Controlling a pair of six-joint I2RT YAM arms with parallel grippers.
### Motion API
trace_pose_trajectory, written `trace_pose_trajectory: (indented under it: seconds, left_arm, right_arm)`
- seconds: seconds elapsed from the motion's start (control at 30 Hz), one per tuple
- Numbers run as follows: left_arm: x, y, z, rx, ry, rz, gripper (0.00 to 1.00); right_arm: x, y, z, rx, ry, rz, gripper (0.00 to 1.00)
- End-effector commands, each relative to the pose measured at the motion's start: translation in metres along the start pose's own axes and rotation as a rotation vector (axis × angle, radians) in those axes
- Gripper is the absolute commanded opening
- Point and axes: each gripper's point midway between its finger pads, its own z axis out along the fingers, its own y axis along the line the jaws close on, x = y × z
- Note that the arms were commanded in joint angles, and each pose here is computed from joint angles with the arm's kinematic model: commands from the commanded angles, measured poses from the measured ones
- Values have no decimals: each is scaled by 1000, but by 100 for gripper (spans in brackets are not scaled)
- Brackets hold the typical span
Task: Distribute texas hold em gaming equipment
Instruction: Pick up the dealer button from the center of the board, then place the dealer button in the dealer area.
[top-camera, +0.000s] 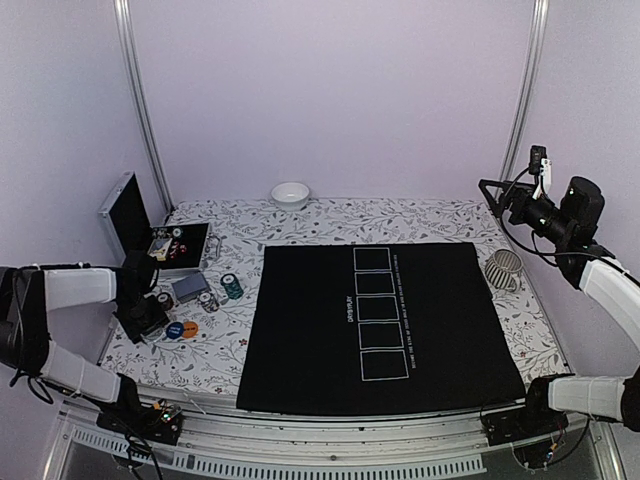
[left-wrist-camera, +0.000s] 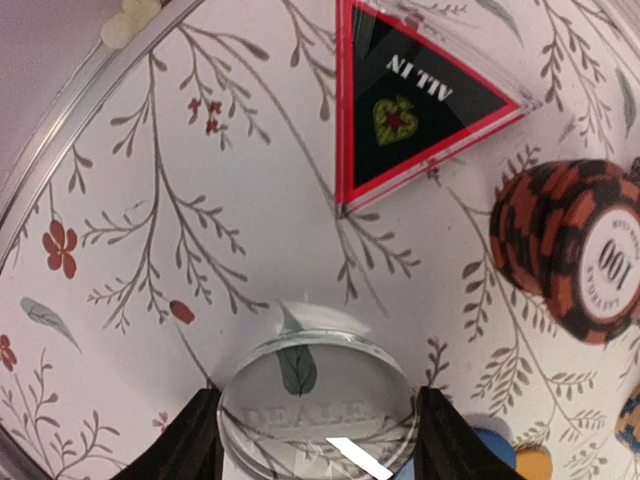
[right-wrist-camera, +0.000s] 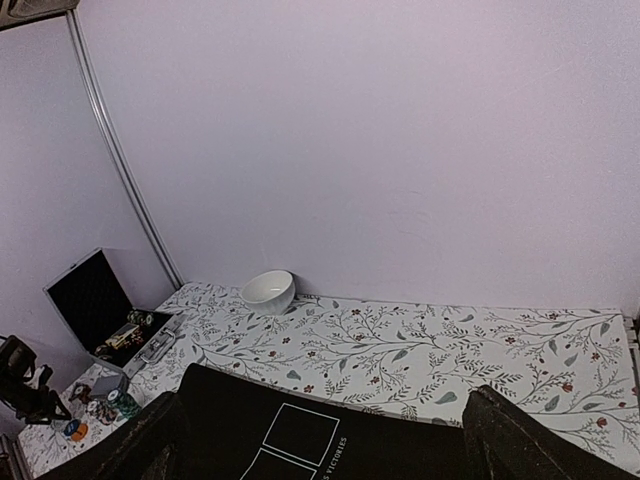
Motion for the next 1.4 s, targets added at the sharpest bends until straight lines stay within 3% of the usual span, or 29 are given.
trace_pose_trajectory:
  seconds: [0.0, 0.13, 0.37, 0.57, 0.7, 0.87, 1.03, 1.13, 1.37]
  left_arm:
    - [12, 12, -16, -43, 62, 7, 45]
    - [-9, 21, -43, -85, -22, -39, 45]
    - [-62, 7, -113, 23, -249, -75, 41]
    - [-92, -32, -171, 110, -368, 63, 38]
    - [-86, -76, -201, 189, -411, 210, 37]
    - [-47, -155, -235, 331, -422, 464, 38]
    - [41, -251, -247, 475, -400, 848, 37]
    - [102, -285, -225, 498, -335, 1071, 37]
    - [174, -318, -160, 423, -195, 1363, 36]
  right_arm:
    - [-13, 5, -4, -7, -37, -9, 97]
    - [-15, 7, -4, -16, -40, -5, 97]
    - [-21, 14, -5, -44, -47, 1, 98]
    - [-23, 18, -5, -69, -41, 17, 97]
    - [-24, 20, -7, -71, -47, 12, 97]
    - [-25, 22, -7, -79, -45, 16, 98]
    - [-25, 23, -8, -83, -40, 19, 97]
    - [-25, 23, -8, -81, -38, 17, 97]
    - [-29, 24, -11, -71, -41, -1, 97]
